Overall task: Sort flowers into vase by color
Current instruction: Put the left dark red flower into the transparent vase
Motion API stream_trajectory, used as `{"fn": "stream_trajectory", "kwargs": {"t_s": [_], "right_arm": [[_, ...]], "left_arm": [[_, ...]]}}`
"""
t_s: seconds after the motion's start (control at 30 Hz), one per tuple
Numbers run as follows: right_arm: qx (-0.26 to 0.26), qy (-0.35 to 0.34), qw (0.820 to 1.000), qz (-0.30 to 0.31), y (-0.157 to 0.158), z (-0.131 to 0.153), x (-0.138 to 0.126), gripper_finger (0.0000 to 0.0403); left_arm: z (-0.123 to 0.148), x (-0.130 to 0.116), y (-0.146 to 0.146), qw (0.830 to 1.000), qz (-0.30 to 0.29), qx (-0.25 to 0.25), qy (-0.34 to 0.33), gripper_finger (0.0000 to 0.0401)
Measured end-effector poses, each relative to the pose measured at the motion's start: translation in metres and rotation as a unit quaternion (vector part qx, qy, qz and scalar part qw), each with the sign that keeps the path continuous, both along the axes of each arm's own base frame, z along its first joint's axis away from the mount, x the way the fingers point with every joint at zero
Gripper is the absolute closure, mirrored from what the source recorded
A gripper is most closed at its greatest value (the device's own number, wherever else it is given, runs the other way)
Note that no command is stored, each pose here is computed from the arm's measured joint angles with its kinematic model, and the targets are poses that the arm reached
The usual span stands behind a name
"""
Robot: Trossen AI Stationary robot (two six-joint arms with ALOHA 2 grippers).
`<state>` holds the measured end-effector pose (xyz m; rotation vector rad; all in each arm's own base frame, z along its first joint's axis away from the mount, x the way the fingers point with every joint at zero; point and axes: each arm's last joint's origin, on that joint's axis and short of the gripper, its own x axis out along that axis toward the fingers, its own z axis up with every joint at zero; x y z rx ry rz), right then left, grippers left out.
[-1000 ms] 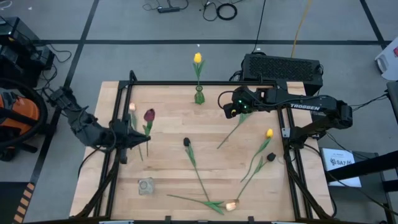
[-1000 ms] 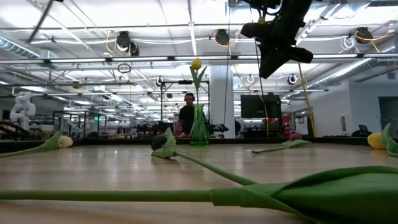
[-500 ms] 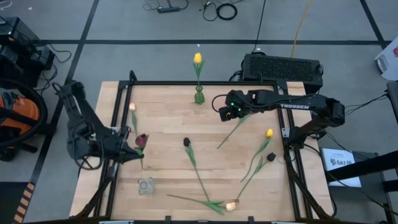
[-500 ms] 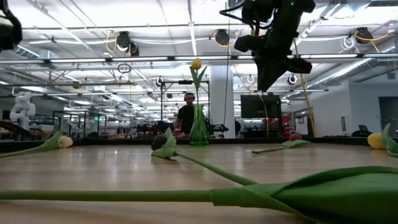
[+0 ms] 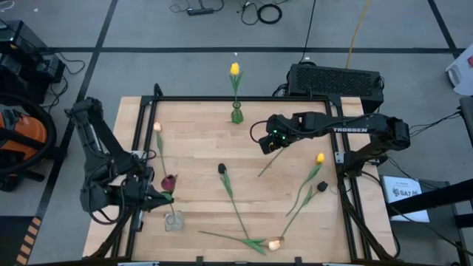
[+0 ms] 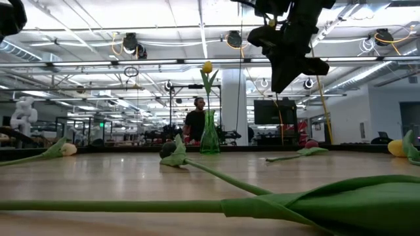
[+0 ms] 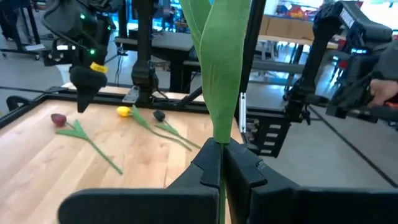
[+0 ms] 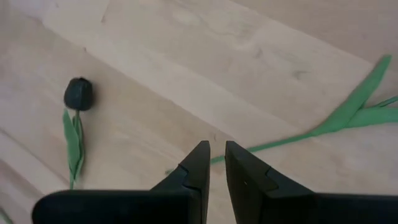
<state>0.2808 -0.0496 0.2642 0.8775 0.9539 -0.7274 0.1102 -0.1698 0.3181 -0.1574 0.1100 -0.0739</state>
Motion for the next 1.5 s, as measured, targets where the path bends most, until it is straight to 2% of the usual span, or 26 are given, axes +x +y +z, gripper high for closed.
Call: {"fn": "stream_trajectory", "kwargs": {"t_s": [0.27, 0.47, 0.7, 0.83, 1.07, 1.5], "right_arm": [[-0.002, 0.003, 1.0, 0.019, 0.007, 0.0, 0.001, 0.036], [-0.002, 0.003, 1.0, 0.018, 0.007, 0.0, 0.001, 0.036], [-0.002, 0.002, 1.0, 0.017, 0.007, 0.0, 0.001, 0.036], [-0.002, 0.001, 1.0, 0.017, 0.007, 0.0, 0.001, 0.036], [0.0, 0.0, 1.0, 0.012, 0.007, 0.0, 0.001, 0.036], [-0.001, 0.001, 1.0, 0.012, 0.006, 0.0, 0.001, 0.036]], "left_arm": [[-0.007, -0.005, -0.012, 1.0, -0.004, -0.019, 0.008, 0.0397], [-0.016, -0.006, -0.02, 1.0, 0.003, -0.013, 0.017, 0.0397], [-0.031, -0.01, -0.025, 0.998, 0.002, -0.028, 0.053, 0.0377], [-0.037, -0.013, -0.025, 0.998, 0.006, -0.023, 0.066, 0.0389], [-0.044, -0.023, -0.028, 0.998, 0.053, 0.028, 0.036, 0.0394], [-0.08, -0.022, -0.051, 0.995, 0.097, 0.02, 0.024, 0.0394]]}}
